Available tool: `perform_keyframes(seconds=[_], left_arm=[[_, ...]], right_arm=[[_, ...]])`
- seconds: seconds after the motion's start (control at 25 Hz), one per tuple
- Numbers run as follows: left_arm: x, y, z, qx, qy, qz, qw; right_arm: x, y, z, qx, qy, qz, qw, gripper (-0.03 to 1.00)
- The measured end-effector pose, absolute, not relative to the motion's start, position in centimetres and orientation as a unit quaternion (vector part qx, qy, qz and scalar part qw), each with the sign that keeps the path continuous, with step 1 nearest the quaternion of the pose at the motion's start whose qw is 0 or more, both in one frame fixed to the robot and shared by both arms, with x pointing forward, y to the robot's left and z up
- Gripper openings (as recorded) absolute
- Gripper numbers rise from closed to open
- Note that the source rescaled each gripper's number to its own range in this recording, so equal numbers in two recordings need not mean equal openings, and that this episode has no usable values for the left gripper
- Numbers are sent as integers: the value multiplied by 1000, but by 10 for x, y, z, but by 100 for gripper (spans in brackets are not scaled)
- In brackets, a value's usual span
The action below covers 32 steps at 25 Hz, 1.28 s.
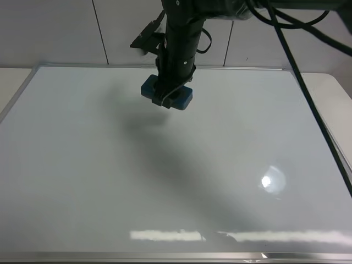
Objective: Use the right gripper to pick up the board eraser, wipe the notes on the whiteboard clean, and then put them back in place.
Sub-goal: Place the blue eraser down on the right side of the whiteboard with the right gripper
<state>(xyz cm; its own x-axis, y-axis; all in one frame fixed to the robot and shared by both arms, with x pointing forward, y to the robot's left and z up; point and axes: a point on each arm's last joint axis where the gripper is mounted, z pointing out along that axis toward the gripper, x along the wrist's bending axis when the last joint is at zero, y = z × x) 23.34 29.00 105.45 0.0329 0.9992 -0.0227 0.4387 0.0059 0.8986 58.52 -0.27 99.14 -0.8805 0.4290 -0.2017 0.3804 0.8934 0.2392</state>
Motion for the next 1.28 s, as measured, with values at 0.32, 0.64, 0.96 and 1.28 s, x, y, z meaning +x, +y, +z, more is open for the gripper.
perform_keyframes(seconds=[0.32,0.64,0.96,1.28], left_arm=[[233,290,1054,605,594,362,388],[233,290,1054,605,594,362,388],[233,290,1054,605,594,362,388],[233,290,1054,605,594,362,388]], right_arm=[[562,-33,1040,382,902,118,160,0],[529,-75,1064,476,851,157,160,0],[508,-124,1059,551,808,132,162,0],[493,-167,1024,593,789,64,147,0]])
